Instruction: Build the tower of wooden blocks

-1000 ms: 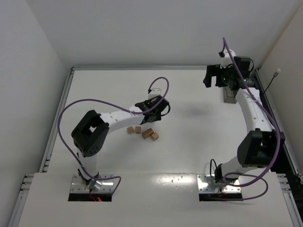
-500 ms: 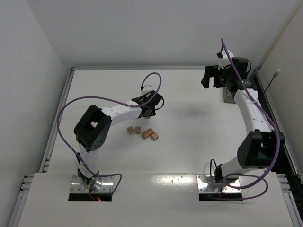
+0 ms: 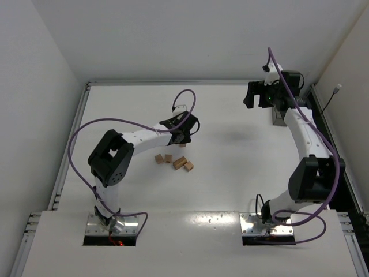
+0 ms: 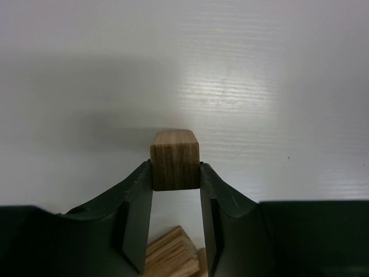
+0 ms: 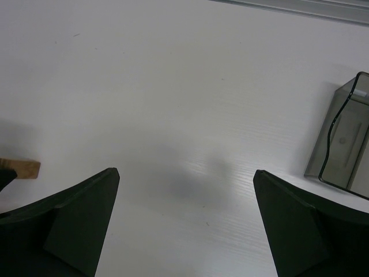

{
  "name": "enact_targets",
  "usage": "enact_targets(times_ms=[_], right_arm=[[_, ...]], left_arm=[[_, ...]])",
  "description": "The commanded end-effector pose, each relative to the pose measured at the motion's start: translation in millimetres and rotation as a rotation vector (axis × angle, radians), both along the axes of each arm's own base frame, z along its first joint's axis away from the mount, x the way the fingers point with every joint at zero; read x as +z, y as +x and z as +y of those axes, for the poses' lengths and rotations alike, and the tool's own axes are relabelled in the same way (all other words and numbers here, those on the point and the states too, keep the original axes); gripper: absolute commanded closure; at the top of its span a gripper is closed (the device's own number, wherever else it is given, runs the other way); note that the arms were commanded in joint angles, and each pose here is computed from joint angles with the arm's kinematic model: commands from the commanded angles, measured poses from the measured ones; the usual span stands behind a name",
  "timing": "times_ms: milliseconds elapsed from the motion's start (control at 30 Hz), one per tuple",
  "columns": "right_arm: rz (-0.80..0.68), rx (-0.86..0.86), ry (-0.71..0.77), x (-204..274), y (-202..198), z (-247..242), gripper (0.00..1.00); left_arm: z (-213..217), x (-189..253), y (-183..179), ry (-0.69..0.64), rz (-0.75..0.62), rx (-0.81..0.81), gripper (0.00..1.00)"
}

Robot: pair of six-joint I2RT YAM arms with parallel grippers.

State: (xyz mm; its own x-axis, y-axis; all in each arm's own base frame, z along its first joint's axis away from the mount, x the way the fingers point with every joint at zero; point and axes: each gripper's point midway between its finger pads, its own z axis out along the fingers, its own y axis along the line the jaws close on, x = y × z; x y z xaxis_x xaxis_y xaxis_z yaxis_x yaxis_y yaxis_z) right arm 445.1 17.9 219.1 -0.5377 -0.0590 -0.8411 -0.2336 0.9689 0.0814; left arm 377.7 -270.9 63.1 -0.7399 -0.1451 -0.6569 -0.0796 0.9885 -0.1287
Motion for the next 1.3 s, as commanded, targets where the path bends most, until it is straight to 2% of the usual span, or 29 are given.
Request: enact_targets(times_ms=[0, 533, 900, 1033, 1133, 1167, 1267], right_arm=[[-0.037, 0.016, 0.013, 12.9, 7.2, 7.3, 0.00], [-0.031, 0.028, 0.012, 11.4, 5.5, 8.6, 0.00], [-0.040, 0.028, 0.011, 15.4, 6.8, 8.5, 0.01], [-0.040, 0.036, 0.016, 15.7, 6.5, 10.1, 0.01], [-0.040, 0.036, 0.016, 15.7, 6.5, 10.1, 0.01], [-0.040, 0.036, 0.016, 15.7, 6.5, 10.1, 0.01], [-0.031, 0.036, 0.017, 11.7, 7.6, 10.0, 0.01]], left_arm=[[-12.0, 28.2, -11.8, -0.076, -0.039, -0.018, 1.00], [-21.1, 13.0, -12.2, -0.059, -0.013, -0.051, 1.00], [-23.6, 6.6, -9.2, -0.046, -0.006, -0.058, 0.91], [-24.5, 2.1, -10.6, -0.040, 0.006, -0.071, 0.80], [-24.1, 2.0, -10.6, -0.034, 0.005, -0.078, 0.69], [-25.4, 1.7, -11.5, -0.039, 0.010, -0.083, 0.61], [-25.4, 1.7, -11.5, -0.039, 0.010, -0.083, 0.54]])
